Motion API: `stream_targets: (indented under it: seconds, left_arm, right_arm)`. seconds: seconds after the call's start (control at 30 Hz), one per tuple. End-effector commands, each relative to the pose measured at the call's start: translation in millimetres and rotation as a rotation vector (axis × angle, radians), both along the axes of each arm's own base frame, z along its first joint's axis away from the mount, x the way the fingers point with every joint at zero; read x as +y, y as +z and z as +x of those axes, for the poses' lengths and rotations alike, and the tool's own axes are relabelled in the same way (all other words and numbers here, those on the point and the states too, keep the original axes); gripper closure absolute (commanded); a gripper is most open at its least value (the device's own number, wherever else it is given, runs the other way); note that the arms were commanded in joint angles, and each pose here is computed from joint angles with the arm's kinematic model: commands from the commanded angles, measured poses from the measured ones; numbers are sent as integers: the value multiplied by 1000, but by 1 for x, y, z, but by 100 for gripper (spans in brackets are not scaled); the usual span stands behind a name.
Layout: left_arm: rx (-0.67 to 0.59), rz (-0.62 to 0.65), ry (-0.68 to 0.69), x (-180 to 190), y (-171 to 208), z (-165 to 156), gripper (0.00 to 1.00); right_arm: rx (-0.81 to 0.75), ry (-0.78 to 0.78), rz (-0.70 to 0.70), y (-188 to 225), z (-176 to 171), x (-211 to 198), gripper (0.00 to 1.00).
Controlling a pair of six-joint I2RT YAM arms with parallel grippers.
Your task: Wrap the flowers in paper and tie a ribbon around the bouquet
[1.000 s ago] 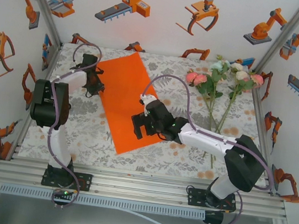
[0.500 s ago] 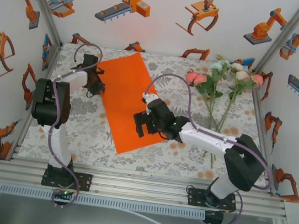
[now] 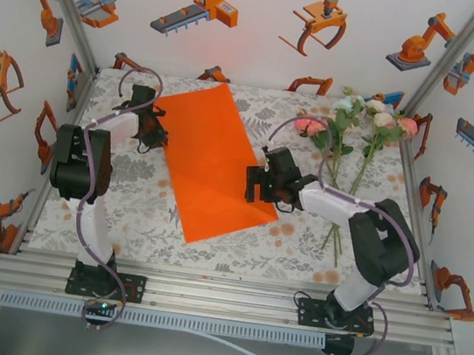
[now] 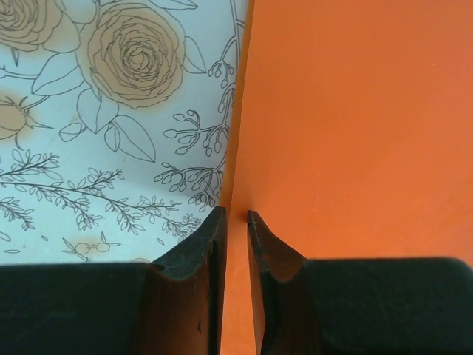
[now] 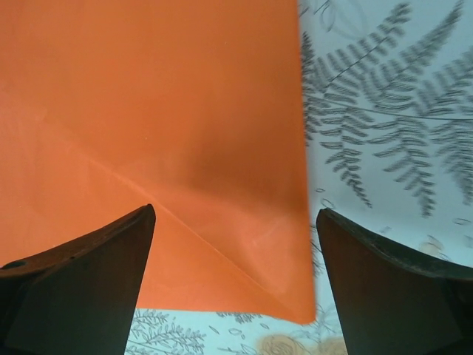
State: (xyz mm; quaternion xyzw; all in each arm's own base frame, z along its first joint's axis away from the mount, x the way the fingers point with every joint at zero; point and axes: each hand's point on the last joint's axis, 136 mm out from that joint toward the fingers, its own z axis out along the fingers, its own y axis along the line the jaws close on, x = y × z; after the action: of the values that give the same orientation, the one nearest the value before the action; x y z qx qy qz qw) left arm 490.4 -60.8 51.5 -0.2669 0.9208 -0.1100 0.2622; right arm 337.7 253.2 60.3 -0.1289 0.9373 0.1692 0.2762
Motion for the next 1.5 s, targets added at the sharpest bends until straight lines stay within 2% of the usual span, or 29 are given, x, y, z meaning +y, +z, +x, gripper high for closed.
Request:
stream_targets:
  seconds: [0.0,0.5,0.53,0.63,0.77,0.9,1.0,1.1,1.2,1.33,1.4,1.47]
  left_arm:
    - [-45,-43,-6,-6,13,11,77]
    - [-81,-144,-8,-20,16,19,78]
    - [-80,-153,-8,-21,16,19,82]
    - [-86,-155,2,-20,23,15,100]
    - [-118,-158,75,-12,57,8,100]
    - [-79,-163,187,-9,84,-3,100]
    - [-19,-187,254,-12,92,-12,100]
    - [47,-208,303,-17,96,-22,100]
    - [68,-210,342,-23,105,-30,100]
    - [74,-229,408,-24,114,-39,100]
    - [74,-250,435,-23,116,-42,100]
    - [70,-252,453,-22,119,-45,100]
  right_arm:
    - [58,14,60,-13,-7,11,24]
    - [65,13,72,-14,-8,12,28]
    - [63,12,72,-13,-8,12,28]
    - [53,4,71,-8,-7,11,26]
    - [-17,22,100,30,-6,11,16]
    - [-155,64,107,86,-13,16,13]
    - [-232,127,119,119,-29,42,13]
    - [-284,188,136,139,-51,86,13]
    - [-301,138,144,143,-58,122,13]
    - [-414,71,110,142,-51,166,13]
    - [-489,39,38,139,-41,179,13]
    - [-591,-12,-106,132,-28,183,10]
